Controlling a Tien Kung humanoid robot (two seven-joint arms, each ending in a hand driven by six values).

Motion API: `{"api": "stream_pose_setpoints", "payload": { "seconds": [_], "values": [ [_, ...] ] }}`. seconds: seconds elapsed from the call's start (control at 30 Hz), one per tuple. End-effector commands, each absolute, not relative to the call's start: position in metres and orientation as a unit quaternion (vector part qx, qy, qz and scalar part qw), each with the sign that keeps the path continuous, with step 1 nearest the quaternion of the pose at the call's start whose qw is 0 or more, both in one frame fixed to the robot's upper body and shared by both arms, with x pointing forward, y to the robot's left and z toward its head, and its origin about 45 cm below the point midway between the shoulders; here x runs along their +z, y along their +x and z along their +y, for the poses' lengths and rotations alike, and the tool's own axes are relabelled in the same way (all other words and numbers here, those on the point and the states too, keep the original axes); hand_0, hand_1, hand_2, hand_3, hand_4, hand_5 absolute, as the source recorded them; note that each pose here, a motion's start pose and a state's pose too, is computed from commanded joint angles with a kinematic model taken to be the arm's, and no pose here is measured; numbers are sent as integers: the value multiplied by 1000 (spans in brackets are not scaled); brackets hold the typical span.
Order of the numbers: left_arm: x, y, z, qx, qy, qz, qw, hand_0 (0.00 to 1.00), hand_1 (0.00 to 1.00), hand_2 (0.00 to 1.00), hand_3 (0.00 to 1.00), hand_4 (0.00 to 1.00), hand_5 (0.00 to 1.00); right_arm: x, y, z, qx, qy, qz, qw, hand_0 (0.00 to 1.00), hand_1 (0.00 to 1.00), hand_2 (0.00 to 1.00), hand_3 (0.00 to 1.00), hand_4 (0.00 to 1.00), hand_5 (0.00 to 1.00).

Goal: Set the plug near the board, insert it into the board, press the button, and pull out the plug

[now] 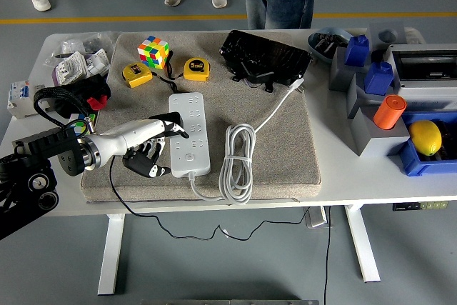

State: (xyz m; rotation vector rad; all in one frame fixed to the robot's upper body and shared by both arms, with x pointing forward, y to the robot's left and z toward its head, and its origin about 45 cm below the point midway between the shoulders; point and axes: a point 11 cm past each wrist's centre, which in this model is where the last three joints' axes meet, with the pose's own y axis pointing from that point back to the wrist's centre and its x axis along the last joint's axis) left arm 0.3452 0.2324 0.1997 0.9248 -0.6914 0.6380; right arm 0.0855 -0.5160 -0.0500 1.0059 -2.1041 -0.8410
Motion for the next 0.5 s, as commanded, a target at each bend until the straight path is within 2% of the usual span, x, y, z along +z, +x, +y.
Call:
{"api": "stream_pose_setpoints", "payload": {
  "seconds": [0.5],
  "values": [
    [178,340,224,268,454,-319,787,26,111,195,834,792,2,-51,86,-514,-322,385,-802,324,710,715,727,624,998,610]
  ]
}}
